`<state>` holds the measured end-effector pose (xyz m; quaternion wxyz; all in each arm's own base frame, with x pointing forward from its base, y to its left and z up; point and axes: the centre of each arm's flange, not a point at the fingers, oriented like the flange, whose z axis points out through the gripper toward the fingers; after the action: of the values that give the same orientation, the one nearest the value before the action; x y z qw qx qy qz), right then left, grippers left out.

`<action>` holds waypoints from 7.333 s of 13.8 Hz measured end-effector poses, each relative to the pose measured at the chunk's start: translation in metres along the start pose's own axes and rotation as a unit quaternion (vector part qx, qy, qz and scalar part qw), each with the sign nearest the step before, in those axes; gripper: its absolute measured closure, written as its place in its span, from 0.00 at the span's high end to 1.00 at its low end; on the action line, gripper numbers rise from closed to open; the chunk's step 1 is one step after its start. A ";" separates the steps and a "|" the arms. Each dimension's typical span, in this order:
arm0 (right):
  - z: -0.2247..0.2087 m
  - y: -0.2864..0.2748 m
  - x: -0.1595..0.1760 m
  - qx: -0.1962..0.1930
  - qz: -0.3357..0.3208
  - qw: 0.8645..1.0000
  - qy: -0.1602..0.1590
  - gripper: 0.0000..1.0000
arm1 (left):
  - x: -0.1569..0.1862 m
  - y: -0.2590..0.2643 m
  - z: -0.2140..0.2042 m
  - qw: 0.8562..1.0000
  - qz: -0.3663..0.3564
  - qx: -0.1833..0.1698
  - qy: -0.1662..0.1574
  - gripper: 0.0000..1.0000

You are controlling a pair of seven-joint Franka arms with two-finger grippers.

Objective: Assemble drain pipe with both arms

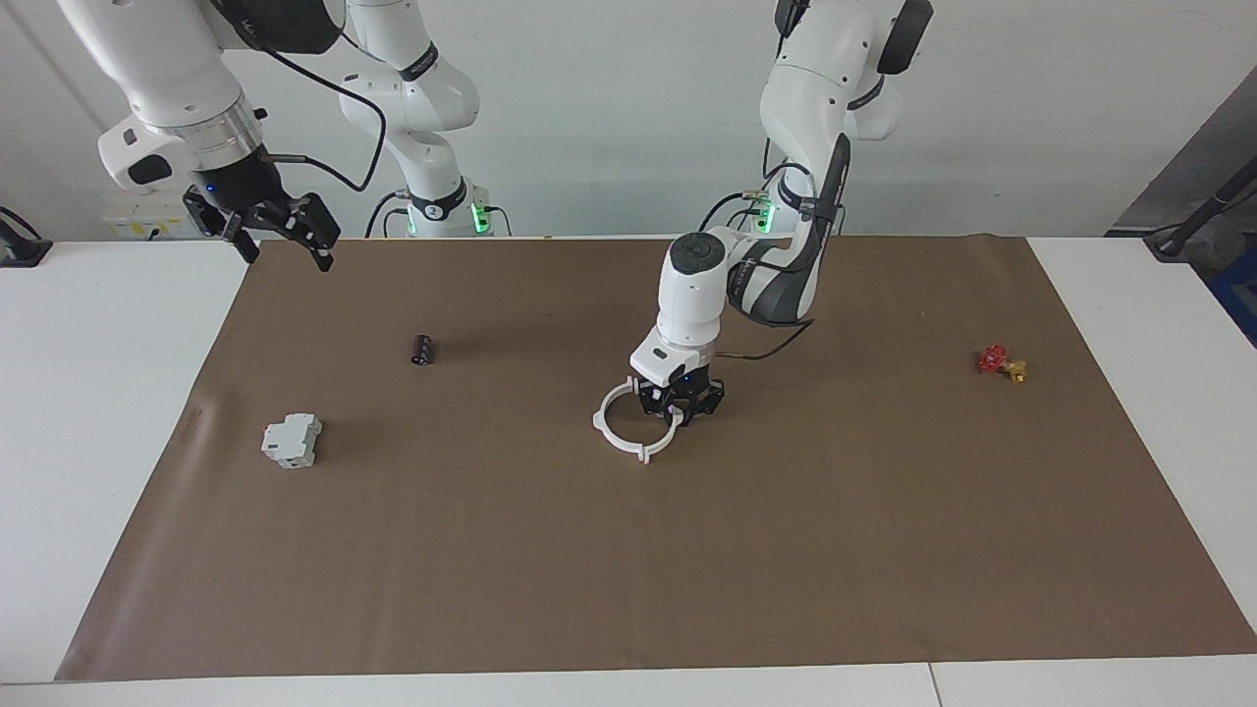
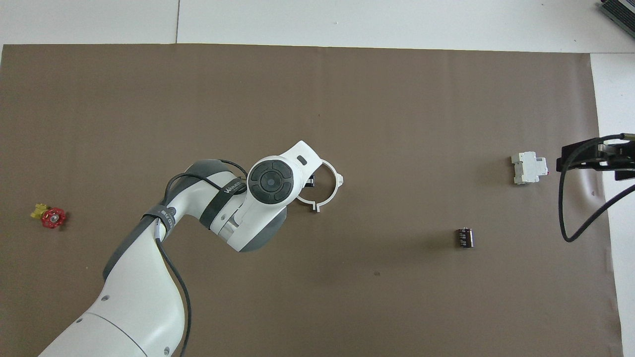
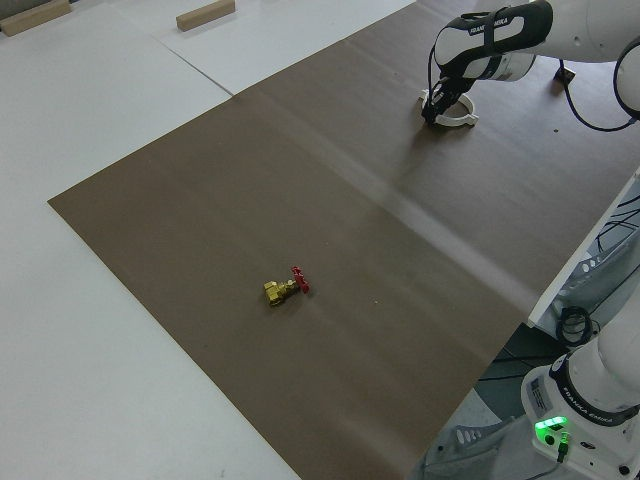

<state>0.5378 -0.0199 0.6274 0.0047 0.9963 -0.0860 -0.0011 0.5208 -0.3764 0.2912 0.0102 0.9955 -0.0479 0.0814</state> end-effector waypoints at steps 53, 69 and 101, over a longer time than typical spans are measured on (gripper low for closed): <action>0.000 0.000 0.000 0.000 0.000 1.000 0.000 1.00 | -0.008 0.000 -0.001 1.000 0.003 -0.001 0.000 0.27; 0.000 0.000 0.000 0.000 0.000 1.000 0.000 1.00 | -0.003 -0.001 -0.007 1.000 0.001 0.007 -0.006 1.00; 0.000 0.000 0.000 0.000 0.000 1.000 0.000 1.00 | 0.080 -0.230 -0.184 0.978 0.177 0.083 -0.067 1.00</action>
<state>0.5378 -0.0198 0.6274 0.0047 0.9963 -0.0859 -0.0011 0.5924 -0.1499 0.4831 -0.0904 0.9718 -0.2172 0.0187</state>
